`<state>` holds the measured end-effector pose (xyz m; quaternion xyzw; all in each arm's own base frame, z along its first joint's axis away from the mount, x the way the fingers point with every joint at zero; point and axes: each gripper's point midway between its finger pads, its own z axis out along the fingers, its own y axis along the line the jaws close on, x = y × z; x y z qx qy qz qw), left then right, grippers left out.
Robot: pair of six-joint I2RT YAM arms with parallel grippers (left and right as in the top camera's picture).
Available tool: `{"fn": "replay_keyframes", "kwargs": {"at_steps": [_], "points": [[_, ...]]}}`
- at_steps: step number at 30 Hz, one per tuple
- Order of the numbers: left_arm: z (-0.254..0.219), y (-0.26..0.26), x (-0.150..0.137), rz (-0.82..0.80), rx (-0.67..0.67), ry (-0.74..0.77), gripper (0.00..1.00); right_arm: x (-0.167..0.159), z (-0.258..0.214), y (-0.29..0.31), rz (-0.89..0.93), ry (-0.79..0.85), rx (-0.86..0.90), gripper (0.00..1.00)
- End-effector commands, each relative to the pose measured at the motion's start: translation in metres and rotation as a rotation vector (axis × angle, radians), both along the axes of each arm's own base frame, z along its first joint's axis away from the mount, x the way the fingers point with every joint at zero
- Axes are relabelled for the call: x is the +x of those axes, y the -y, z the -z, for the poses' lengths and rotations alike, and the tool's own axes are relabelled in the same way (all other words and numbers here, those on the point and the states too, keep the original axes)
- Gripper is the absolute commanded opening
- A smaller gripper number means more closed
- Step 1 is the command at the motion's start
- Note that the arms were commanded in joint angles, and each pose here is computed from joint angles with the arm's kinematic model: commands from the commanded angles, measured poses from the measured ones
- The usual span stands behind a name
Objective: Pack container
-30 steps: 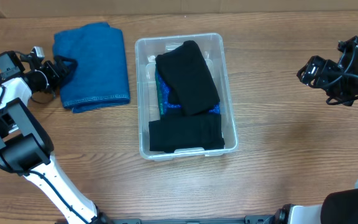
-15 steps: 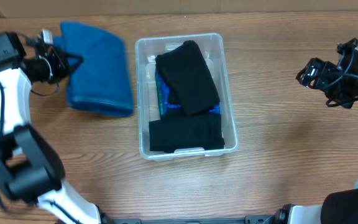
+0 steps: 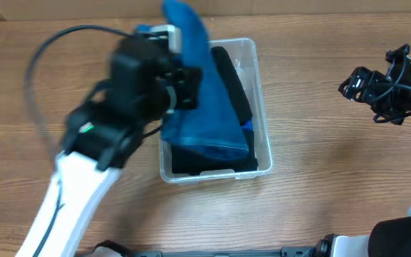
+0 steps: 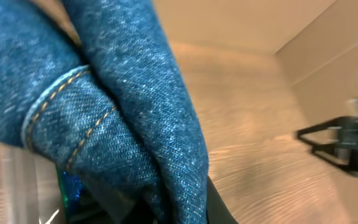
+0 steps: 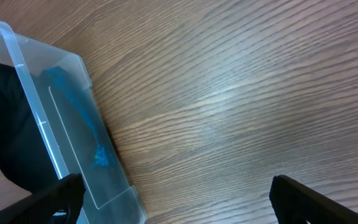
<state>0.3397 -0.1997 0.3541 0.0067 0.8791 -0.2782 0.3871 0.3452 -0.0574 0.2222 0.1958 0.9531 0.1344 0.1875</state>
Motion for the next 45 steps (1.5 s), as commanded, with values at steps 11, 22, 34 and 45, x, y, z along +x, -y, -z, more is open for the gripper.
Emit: {"fn": "replay_keyframes", "kwargs": {"at_steps": [11,22,34,45], "points": [[0.036,0.093,0.056,0.232,-0.06,0.062,0.04,0.001,-0.003,-0.003,-0.006,0.013,0.005,1.0],[0.093,0.066,0.044,0.217,0.162,-0.083,0.05,0.001,-0.003,-0.003,-0.006,0.012,0.005,1.0],[0.106,-0.081,0.074,-0.179,0.672,-0.08,0.6,0.0,-0.003,-0.003,-0.005,0.007,0.006,1.0],[0.09,0.018,0.133,0.088,0.567,0.205,0.04,0.0,-0.003,-0.003,-0.005,0.01,0.006,1.0]]}}
